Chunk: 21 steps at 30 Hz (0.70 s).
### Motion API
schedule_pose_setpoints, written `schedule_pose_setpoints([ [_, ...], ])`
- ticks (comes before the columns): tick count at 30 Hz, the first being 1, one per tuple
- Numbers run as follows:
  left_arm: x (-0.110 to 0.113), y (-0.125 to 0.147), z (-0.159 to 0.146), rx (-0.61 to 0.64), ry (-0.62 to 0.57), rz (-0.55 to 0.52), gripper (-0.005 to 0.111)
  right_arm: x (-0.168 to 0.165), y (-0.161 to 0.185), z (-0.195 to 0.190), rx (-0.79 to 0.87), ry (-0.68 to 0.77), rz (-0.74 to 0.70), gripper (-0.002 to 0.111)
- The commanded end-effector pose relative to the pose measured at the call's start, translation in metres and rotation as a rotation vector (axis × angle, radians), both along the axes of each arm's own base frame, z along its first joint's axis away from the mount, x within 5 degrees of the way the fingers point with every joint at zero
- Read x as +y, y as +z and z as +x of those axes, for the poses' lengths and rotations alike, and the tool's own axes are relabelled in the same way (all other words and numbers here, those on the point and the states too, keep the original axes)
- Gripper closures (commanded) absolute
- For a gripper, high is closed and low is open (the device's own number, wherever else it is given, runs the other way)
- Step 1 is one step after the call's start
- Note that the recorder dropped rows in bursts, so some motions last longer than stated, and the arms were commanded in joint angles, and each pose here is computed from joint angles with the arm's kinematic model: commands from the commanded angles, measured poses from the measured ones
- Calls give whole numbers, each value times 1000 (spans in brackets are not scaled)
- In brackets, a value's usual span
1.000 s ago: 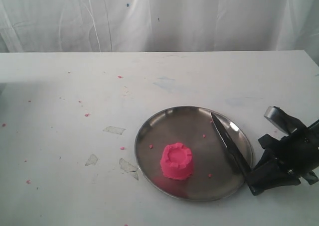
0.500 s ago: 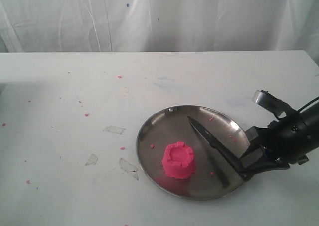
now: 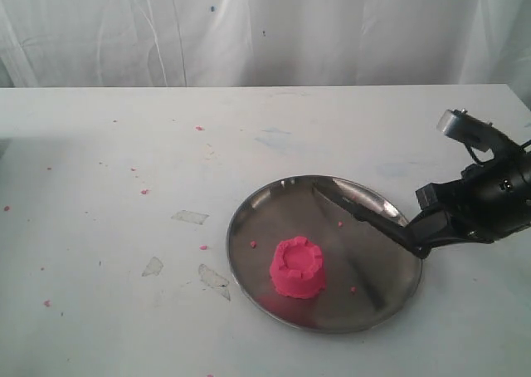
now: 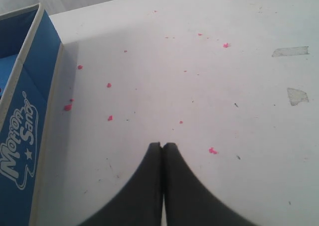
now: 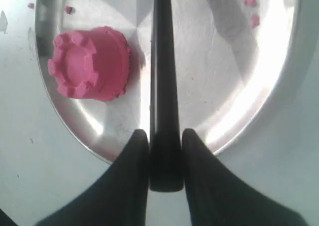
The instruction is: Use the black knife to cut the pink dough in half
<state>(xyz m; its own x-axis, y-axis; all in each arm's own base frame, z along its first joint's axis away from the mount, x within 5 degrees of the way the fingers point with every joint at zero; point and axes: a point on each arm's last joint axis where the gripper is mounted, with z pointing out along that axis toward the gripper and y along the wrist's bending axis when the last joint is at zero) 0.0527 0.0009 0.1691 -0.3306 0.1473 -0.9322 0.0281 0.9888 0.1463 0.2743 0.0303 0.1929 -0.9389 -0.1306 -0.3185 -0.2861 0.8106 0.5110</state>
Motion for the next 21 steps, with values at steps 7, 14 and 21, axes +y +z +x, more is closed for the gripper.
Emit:
schedule_pose_setpoints([
  [7, 0, 0, 0, -7, 1, -8, 107, 25, 20, -13, -96, 151, -68, 108],
  [14, 0, 0, 0, -7, 1, -8, 107, 25, -2, -19, -29, 146, -148, 108],
  [21, 0, 0, 0, -7, 1, -8, 107, 22, -25, -43, 183, 107, -162, 103],
])
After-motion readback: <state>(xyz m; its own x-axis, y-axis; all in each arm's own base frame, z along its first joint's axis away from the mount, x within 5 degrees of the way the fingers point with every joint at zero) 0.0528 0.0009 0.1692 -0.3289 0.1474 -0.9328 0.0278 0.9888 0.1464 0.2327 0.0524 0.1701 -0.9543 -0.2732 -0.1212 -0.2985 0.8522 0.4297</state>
